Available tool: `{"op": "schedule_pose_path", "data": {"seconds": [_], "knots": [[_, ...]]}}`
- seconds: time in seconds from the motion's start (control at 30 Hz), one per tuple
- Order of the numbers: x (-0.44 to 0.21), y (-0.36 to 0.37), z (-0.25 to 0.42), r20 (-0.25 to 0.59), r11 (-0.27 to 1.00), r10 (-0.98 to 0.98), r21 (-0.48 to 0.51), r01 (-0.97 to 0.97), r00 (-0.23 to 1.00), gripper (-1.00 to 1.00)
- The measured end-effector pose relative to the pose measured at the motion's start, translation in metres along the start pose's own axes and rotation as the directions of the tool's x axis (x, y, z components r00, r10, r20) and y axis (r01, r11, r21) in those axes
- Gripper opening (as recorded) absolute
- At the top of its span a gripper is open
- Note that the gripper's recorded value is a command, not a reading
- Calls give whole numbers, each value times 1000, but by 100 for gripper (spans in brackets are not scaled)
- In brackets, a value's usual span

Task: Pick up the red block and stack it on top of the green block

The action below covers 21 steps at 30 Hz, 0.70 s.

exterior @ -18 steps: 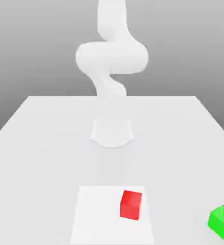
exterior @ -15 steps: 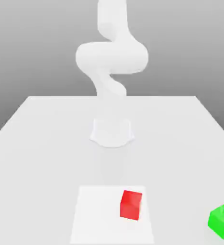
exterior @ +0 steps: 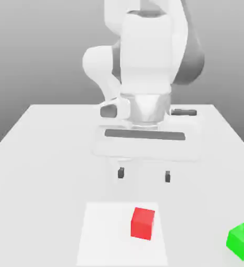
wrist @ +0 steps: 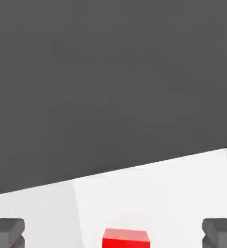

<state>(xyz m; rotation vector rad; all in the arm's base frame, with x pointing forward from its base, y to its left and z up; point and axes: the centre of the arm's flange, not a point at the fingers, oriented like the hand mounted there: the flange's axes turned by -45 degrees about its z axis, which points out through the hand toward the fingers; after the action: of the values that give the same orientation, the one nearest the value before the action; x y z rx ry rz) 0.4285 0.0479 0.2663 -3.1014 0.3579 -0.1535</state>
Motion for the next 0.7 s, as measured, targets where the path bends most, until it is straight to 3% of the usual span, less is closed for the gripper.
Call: {"op": "schedule_pose_path", "data": {"seconds": [0.1, 0.27, 0.3, 0.53, 0.7], "knots": [[-25, 3, 51, 79, 999, 28, -25, -26, 996, 0], [-35, 5, 107, 94, 999, 35, -30, -32, 995, 0], [-36, 6, 115, 94, 999, 35, -30, -32, 995, -100], [-36, 5, 116, 94, 999, 35, -30, -32, 995, -100], [-31, 4, 70, 93, 999, 35, -30, -32, 995, -100]]}}
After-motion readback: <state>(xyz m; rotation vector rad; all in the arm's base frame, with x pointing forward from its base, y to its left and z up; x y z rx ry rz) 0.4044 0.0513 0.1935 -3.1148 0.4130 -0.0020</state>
